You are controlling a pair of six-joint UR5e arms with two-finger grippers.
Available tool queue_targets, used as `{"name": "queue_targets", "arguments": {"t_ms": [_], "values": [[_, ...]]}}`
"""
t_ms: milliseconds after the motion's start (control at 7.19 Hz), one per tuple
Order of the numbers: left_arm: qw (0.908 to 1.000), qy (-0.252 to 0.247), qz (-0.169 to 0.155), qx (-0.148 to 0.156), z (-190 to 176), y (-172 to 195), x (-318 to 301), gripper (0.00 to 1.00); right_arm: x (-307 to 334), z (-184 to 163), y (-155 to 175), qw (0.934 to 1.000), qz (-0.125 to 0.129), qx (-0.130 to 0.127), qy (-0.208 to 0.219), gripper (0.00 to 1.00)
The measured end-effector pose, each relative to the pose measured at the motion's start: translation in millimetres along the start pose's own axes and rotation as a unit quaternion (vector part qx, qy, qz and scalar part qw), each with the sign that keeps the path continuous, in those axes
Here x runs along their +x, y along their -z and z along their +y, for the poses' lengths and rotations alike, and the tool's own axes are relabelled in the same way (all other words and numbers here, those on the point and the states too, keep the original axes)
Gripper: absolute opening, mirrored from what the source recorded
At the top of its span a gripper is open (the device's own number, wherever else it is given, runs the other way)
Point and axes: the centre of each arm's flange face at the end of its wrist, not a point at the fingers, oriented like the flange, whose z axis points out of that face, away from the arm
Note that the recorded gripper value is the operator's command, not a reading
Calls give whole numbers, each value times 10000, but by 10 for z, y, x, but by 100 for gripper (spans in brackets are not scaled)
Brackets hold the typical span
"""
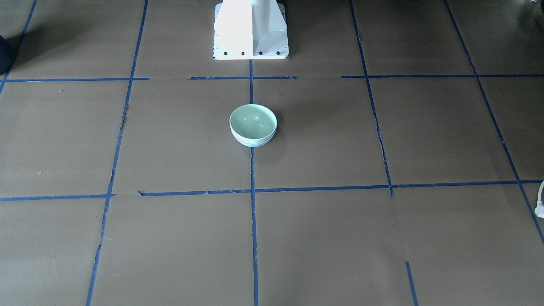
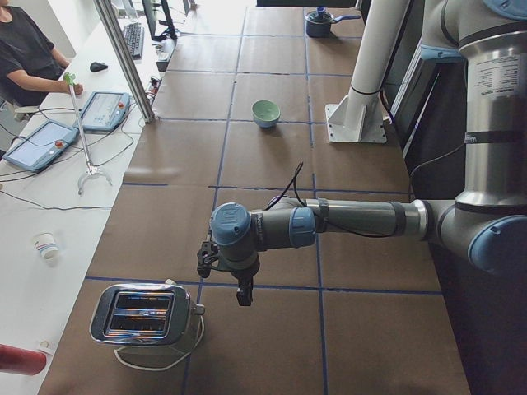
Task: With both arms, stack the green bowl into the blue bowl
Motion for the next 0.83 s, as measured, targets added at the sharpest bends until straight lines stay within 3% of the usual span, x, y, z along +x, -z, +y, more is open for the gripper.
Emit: {"name": "queue_targets", "arguments": {"t_ms": [835], "values": [[10000, -5, -1, 6, -4, 6, 6, 100, 44, 21, -7, 9999, 131, -71, -71, 100]]}}
